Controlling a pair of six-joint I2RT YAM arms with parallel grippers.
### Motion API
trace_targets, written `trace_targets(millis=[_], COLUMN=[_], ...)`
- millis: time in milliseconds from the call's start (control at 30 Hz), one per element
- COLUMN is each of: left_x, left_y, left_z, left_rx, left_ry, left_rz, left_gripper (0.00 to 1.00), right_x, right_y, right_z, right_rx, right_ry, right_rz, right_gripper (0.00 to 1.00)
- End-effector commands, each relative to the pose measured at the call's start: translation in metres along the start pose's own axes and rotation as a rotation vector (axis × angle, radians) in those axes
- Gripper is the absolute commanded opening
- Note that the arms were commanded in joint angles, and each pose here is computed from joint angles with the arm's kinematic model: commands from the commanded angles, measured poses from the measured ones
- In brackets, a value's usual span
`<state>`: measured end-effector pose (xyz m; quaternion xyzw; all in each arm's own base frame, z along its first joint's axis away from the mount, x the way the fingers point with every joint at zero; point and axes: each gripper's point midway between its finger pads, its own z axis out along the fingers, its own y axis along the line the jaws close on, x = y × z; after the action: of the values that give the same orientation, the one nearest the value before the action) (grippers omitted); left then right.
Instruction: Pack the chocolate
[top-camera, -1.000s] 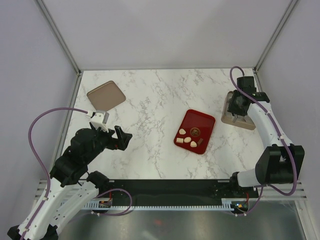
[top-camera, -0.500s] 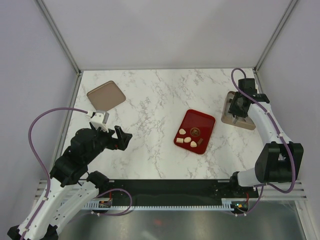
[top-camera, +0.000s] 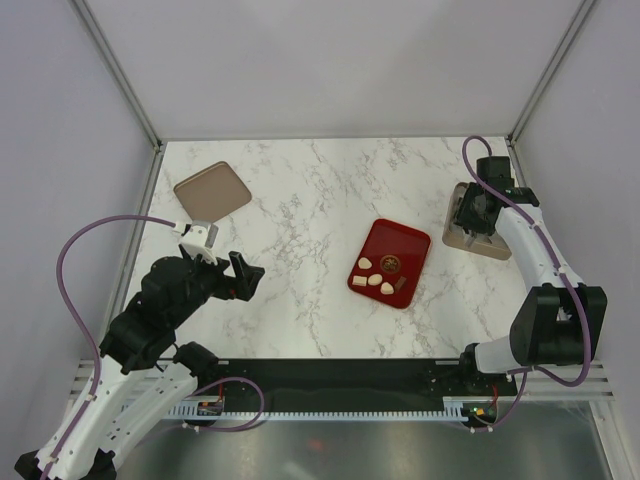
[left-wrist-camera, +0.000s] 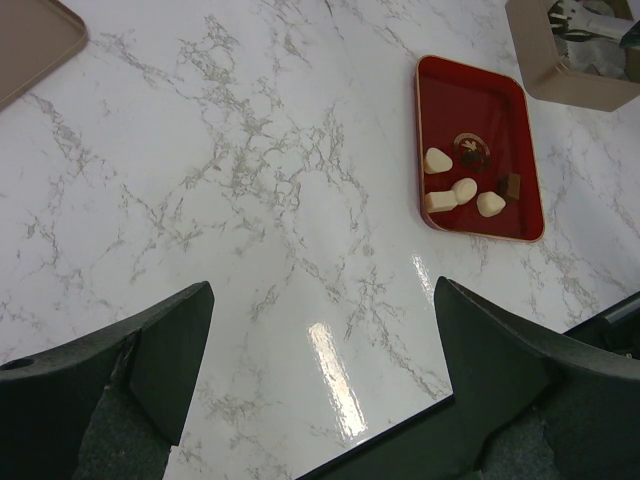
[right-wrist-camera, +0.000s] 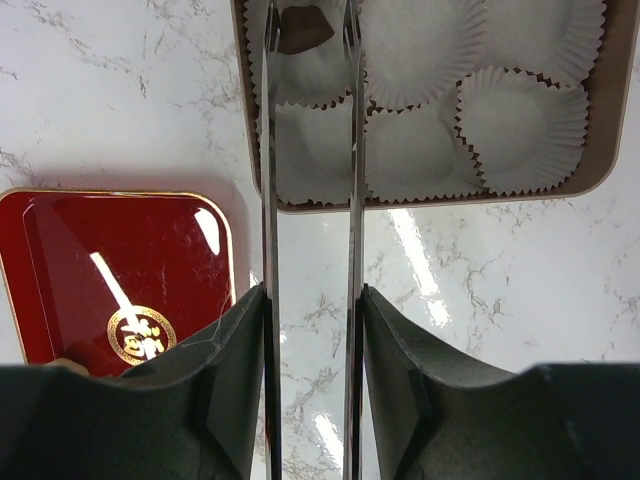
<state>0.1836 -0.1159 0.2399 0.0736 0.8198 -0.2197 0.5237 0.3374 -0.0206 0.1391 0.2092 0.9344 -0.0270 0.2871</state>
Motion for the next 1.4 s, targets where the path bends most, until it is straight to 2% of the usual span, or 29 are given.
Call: trace_targets(millis=[0,233,500,700,967,1067,1367], left_x=[-0.004,-0.005,-0.004,-0.004,-0.001,-0.002,-0.001], left_y=[0.001,0.002,0.002,0.002,0.002,0.002,0.001], left_z=[0.001,0.000,0.000,0.001,0.004,0.004,0.005], left_rx=[-0.015,-0.017,-0.018,-0.021,-0.021,-0.021,-0.018], left_ry=[-0.021,-0.025,-0.023,-0.022,-0.006,-0.004,0.002], left_rz=[-0.026,-0.027,-0.027,-0.027,-0.025,-0.024,-0.021], left_gripper=[1.00,1.00,1.00,1.00,1.00,1.00,1.00], right_x=[-0.022,-0.029,-0.038,0.005,0.101,0.121,0.147], right_y=[0.006,0.005,0.021,0.078,0.142,0.147,0.131], right_z=[-0.012,-0.027,-0.069,-0.088,-0.127,-0.135,-0.121], right_rx=[-0.027,-0.027,-0.137,-0.260,-0.547,-0.596,-0.533], right_ry=[-0.071,-0.090,-0.143,-0.098,0.021,0.034,0.088], right_rz=[0.018,0.020,-0.011,-0.246,-0.554,-0.595,-0.618], right_gripper=[0.49,0.50,0.49,0.49,0.50,0.51,0.53])
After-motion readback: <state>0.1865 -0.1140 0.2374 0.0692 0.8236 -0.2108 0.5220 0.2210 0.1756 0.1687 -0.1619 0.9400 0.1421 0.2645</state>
